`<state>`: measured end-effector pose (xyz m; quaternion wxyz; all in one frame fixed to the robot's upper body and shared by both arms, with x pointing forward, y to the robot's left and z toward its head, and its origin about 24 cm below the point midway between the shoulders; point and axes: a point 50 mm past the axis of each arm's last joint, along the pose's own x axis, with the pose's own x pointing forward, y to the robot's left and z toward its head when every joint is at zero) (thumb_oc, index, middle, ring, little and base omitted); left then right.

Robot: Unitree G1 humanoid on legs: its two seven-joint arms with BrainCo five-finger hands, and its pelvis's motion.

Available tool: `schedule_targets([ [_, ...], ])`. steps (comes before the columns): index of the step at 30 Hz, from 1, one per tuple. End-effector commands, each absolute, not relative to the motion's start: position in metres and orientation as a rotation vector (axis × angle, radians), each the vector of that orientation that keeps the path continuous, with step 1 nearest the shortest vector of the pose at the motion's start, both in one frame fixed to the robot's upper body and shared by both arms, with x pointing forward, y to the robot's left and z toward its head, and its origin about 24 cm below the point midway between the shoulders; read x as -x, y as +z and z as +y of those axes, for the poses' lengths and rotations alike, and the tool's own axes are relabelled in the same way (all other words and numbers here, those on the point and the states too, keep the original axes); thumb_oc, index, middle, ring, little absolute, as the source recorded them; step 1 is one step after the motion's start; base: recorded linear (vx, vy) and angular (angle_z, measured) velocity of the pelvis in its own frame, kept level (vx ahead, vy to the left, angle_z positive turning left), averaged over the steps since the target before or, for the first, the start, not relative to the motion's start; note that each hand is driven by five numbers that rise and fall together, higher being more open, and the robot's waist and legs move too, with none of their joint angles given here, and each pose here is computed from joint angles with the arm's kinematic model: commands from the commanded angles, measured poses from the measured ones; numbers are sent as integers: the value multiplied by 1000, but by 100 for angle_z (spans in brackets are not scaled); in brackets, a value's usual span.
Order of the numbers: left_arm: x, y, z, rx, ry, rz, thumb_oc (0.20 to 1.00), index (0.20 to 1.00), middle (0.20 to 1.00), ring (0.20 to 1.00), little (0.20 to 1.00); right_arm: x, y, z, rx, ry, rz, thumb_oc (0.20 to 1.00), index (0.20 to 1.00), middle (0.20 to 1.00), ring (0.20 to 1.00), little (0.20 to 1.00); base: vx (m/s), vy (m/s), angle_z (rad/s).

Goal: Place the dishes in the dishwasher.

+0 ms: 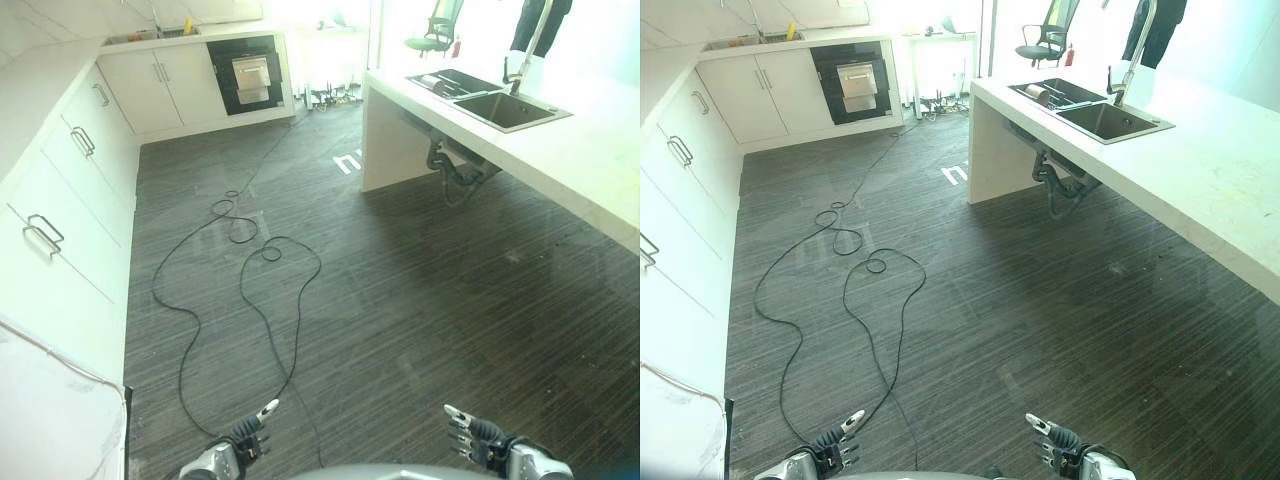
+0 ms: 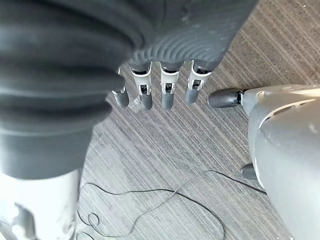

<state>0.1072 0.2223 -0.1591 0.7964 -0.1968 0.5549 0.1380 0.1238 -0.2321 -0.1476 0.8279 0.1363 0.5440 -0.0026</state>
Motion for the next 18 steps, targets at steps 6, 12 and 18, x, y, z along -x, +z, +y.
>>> schedule_targets([
  [6, -89, -165, 226, 378, 345, 1300, 1000, 1000, 1000, 1000, 1000, -86, -160, -230, -319, -24, 1310, 1000, 1000, 1000, 1000, 1000, 35, -62, 1],
  [12, -76, -166, 230, 366, 356, 1333, 1000, 1000, 1000, 1000, 1000, -65, -163, -236, -386, -106, 1312, 1000, 1000, 1000, 1000, 1000, 43, -125, -1],
  [18, -82, -167, 225, 381, 357, 1312, 1000, 1000, 1000, 1000, 1000, -74, -160, -240, -373, -103, 1266, 1000, 1000, 1000, 1000, 1000, 69, -144, -2],
])
